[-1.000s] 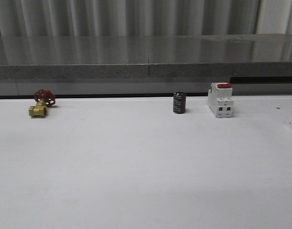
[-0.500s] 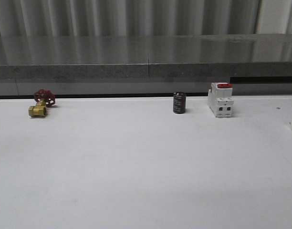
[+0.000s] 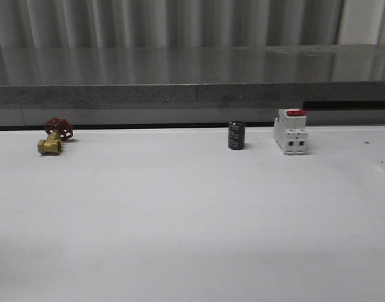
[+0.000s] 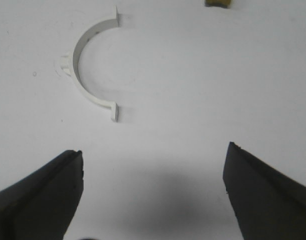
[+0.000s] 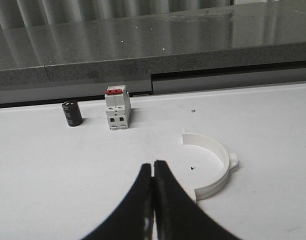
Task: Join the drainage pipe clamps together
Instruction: 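Lower the left gripper onto the white half-ring clamp and grasp it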
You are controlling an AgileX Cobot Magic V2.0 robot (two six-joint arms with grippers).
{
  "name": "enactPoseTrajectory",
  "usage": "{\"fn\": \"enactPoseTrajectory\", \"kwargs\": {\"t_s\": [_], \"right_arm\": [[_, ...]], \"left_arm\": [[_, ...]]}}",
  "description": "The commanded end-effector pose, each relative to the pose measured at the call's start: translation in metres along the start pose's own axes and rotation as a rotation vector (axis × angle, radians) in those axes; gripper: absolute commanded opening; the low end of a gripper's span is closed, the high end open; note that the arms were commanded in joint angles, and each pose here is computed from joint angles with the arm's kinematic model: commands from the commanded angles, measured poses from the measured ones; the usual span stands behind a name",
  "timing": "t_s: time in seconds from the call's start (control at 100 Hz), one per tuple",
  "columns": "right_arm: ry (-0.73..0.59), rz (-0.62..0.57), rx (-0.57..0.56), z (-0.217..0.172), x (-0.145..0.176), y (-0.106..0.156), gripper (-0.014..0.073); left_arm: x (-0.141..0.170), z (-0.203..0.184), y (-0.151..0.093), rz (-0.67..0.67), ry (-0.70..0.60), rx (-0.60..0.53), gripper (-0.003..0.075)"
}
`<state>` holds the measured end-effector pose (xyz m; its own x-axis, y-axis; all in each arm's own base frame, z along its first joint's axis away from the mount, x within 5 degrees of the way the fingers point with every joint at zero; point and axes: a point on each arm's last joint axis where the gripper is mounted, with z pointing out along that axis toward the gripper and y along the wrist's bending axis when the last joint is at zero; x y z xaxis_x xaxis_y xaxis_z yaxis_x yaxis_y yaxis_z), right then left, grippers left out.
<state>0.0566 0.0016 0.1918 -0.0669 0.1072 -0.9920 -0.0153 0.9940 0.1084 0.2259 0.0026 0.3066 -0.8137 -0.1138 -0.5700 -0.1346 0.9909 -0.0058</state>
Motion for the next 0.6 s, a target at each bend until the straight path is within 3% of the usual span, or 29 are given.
{"fn": "enactPoseTrajectory", "kwargs": {"t_s": [0.0,0.21,0.59], "right_arm": [[-0.117,-0.004,-0.01,-0.003,-0.015,0.001,-0.0064],[-0.117,-0.004,-0.01,-0.003,-0.015,0.001,-0.0064],[-0.117,-0.004,-0.01,-0.003,-0.015,0.001,-0.0064]], "left_arm": [[-0.035,0.008,0.007,-0.035,-0.091,-0.018,0.0567],[-0.068,0.066,0.032,-0.027,0.011,-0.069,0.0567],[-0.067,0.142,0.073,-0.123,0.056,-0.067,0.0567]]}}
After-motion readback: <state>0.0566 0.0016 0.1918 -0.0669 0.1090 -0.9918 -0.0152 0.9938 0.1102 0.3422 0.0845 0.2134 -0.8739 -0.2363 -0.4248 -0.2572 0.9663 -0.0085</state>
